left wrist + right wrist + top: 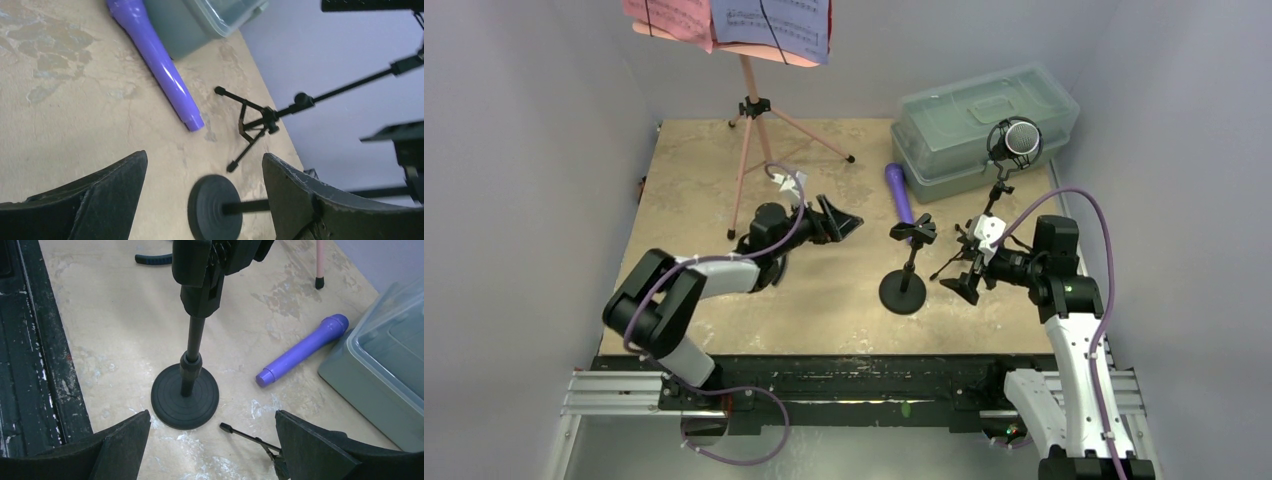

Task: Pack up the instrument practice props
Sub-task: Place the microphone at the center of the board, then pick up the microphone stand at the center of the board.

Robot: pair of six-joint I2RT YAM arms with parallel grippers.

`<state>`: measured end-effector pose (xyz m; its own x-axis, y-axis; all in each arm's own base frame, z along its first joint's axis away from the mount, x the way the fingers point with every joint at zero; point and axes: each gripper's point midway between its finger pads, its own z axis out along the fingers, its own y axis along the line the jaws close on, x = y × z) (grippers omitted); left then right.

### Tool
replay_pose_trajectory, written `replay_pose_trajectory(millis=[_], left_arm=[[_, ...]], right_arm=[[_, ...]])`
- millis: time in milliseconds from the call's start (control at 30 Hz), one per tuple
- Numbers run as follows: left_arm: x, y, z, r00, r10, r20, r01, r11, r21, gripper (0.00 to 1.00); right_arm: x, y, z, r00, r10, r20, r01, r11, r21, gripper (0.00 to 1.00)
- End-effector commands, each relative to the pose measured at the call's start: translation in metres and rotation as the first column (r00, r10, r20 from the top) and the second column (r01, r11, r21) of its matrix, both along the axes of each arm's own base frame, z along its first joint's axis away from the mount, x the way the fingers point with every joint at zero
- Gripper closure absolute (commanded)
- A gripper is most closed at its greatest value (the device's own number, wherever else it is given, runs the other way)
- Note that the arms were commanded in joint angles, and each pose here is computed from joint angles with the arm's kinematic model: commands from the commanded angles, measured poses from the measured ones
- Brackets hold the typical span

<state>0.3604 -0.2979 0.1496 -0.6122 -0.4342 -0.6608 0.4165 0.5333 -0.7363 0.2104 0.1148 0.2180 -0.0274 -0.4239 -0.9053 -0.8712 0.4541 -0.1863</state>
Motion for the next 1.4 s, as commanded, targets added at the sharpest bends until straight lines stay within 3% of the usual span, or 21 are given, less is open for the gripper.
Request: replay_pose_trajectory(millis=[0,233,400,533,967,1100,1367], left_arm=[[-0.044,0.015,0.047,0.968,-0.063,0.241,0.080,0.995,-0.061,0.15],[-0.120,0.019,0.067,0.861,-0.137,0.490,0.170,0.985,-0.022,0.06],[-0.141,0.003,0.069,0.761,-0.185,0.622,0.165,0.982,0.089,0.00],[-0.142,-0.006,0.081,0.682,-0.185,0.708,0.175,0.981,0.088,0.00],[-0.124,-0.076,0.078,0.566,-0.280,0.775,0.266,0.952,0.149,0.02],[-0.122,-0.094,0.082,0.538,-0.293,0.790,0.304,0.942,0.143,0.06],[-0.126,-0.119,0.076,0.536,-0.337,0.774,0.382,0.915,0.135,0.24]], right_arm=[[0.003,-0.001,-0.001,1.000,0.000,0.019,0.000,1.000,-0.002,0.01],[0.001,0.001,-0.007,1.000,0.023,0.019,-0.023,1.000,0.000,0.01],[-0.004,0.004,-0.012,0.996,0.077,0.038,-0.077,0.997,-0.010,0.01],[-0.006,0.005,-0.015,0.995,0.091,0.046,-0.091,0.996,-0.011,0.01],[-0.010,0.006,-0.018,0.992,0.115,0.057,-0.115,0.993,-0.016,0.01],[-0.010,0.006,-0.019,0.991,0.120,0.060,-0.119,0.993,-0.018,0.01],[-0.011,0.006,-0.019,0.991,0.122,0.061,-0.121,0.992,-0.021,0.01]])
